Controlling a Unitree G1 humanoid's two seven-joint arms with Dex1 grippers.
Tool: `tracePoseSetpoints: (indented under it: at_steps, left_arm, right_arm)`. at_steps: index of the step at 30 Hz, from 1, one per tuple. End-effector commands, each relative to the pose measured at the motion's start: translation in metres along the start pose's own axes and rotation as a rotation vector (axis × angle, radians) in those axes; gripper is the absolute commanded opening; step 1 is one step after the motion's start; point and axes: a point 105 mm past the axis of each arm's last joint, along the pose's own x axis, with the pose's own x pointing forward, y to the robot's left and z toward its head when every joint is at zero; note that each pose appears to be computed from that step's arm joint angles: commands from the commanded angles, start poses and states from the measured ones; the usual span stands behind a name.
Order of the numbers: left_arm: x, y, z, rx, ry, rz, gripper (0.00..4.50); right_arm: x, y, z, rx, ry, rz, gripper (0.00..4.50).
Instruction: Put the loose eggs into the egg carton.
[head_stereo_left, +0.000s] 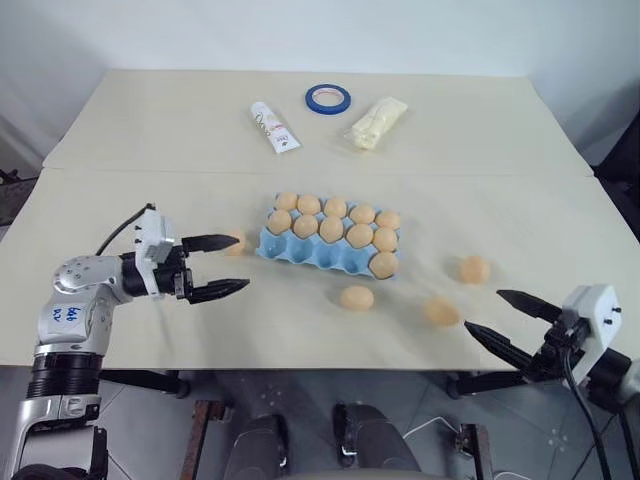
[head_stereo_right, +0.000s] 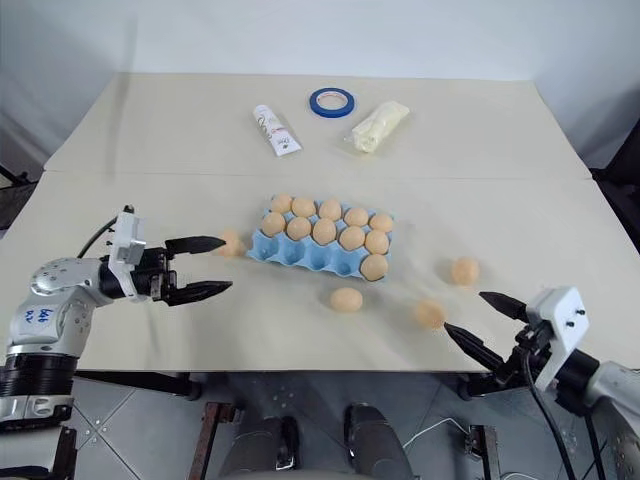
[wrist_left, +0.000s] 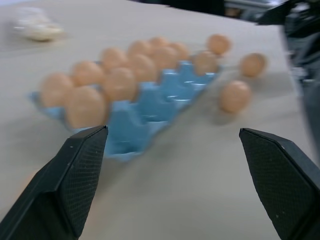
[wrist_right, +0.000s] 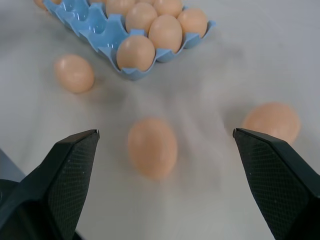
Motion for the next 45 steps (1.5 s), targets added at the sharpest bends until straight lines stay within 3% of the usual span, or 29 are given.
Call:
tracePoseSetpoints:
  at_steps: [1,12,20,32,35,41,45]
  left_arm:
    - [0.001,0.0,0.005,0.046,-0.013,-0.054,4.48]
    - [-0.005,-0.008,0.004,0.063,-0.084,-0.136,4.48]
    - [-0.019,-0.012,-0.006,0.058,-0.079,-0.095,4.48]
    - [-0.035,-0.005,-0.002,0.063,-0.122,0.029,4.48]
    - [-0.037,-0.004,-0.002,0.067,-0.122,0.041,4.5]
    - [-0.037,-0.002,0.0,0.071,-0.131,0.064,4.5]
    - [-0.035,-0.002,0.001,0.073,-0.141,0.064,4.5]
  right_arm:
    - [-0.005,0.002,0.011,-0.036,-0.042,-0.031,4.5]
    - [0.024,0.009,0.003,-0.003,-0.082,-0.102,4.5]
    - [0.049,0.015,-0.006,0.006,-0.061,-0.058,4.5]
    - [0.072,-0.003,-0.029,0.023,0.015,-0.085,4.5]
    - [0.074,0.002,-0.025,0.067,-0.001,-0.04,3.92]
    - [0.07,0.006,-0.018,0.076,-0.018,-0.017,1.83]
    - [0.071,0.008,0.002,0.039,-0.063,-0.006,1.56]
